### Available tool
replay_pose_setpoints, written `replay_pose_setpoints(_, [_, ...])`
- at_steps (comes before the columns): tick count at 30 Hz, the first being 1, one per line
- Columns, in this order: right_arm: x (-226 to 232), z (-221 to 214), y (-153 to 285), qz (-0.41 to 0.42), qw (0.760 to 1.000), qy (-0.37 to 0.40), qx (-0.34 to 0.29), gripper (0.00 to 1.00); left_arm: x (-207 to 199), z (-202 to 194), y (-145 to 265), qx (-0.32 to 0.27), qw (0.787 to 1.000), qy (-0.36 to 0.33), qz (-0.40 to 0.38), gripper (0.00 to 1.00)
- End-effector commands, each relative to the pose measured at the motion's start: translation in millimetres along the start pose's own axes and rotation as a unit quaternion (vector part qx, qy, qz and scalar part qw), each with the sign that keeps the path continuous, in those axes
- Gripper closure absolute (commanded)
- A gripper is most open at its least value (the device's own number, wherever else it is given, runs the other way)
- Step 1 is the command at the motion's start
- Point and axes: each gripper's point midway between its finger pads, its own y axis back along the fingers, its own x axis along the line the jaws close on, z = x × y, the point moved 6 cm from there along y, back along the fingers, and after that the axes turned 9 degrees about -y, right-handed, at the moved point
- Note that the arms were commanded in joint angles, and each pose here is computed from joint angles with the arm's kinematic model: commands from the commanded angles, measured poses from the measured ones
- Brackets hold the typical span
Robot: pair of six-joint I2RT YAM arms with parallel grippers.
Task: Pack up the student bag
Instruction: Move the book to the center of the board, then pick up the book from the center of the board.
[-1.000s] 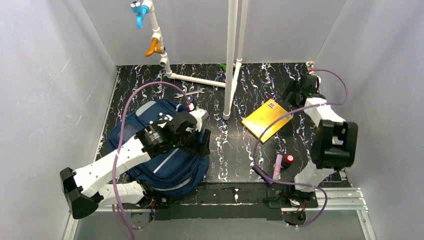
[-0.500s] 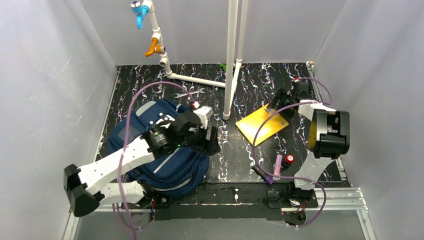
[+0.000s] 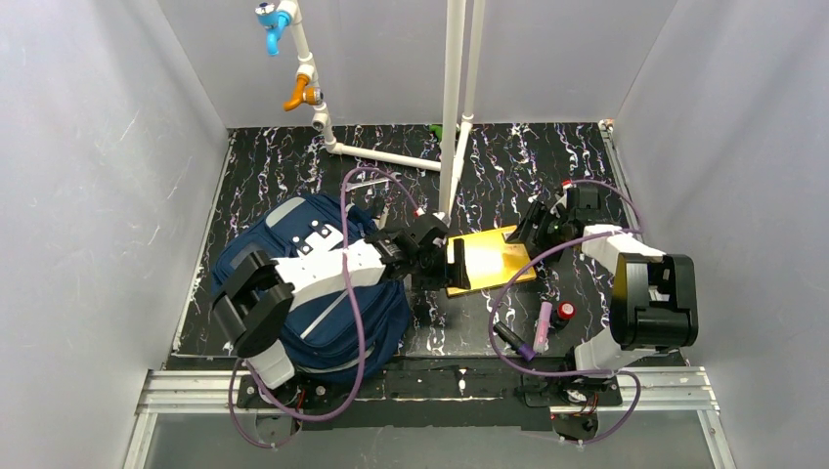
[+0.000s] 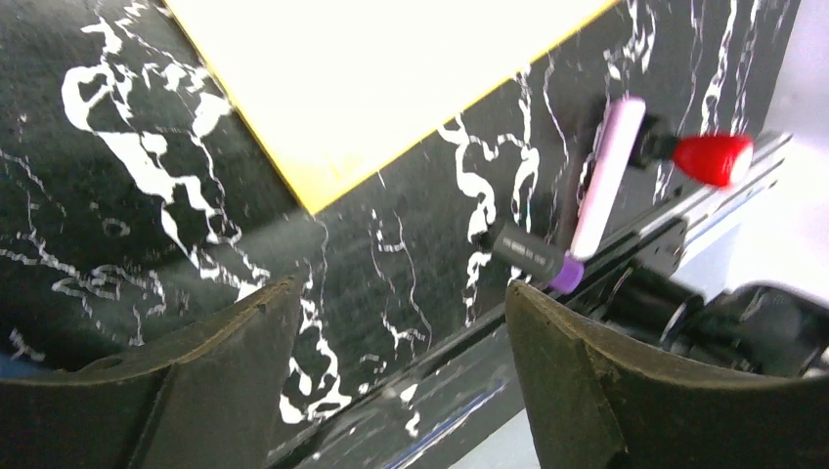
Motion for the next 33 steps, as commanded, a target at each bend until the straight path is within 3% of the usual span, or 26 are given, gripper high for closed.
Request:
replay_pose_setpoints(1, [-3.6, -13.1, 6.9, 0.01, 1.0, 0.002, 0.001, 0.24, 3.1, 27.0, -13.5, -0.012, 0.994, 0.103, -0.035, 0.25])
replay_pose_setpoints(4, [-8.2, -19.1, 5.3, 0.01, 1.0, 0.006, 0.008, 0.3, 17.8, 30.1, -28.2, -0.005, 0.991, 0.136, -0.005, 0.25])
replay_pose_setpoints(10, [-4.9, -19.1, 8.0, 0.021, 1.0, 0.014, 0.004, 0.32, 32.9, 19.3, -59.7, 0.023, 0.985, 0.171, 0.027, 0.3])
replay_pose_setpoints(14, [4.7, -21.6, 14.7, 0.05, 0.999, 0.009, 0.008, 0.41, 37.6, 13.6, -68.0, 0.031, 0.984, 0.171, 0.032, 0.31])
replay_pose_setpoints(20, [49.6, -26.5, 47.1, 0.119, 0.993, 0.008, -0.007, 0.5, 34.2, 12.3, -66.6, 0.029, 0.989, 0.141, 0.026, 0.32])
replay_pose_setpoints(26, [108.3, -36.6, 79.4, 0.189, 0.982, 0.02, -0.009, 0.52, 34.9, 8.9, -57.6, 0.002, 0.993, 0.118, 0.006, 0.32])
replay_pose_setpoints(33, [141.7, -64.6, 106.3, 0.222, 0.974, 0.038, -0.001, 0.53, 38.2, 3.7, -42.8, -0.027, 0.996, 0.085, -0.013, 0.31])
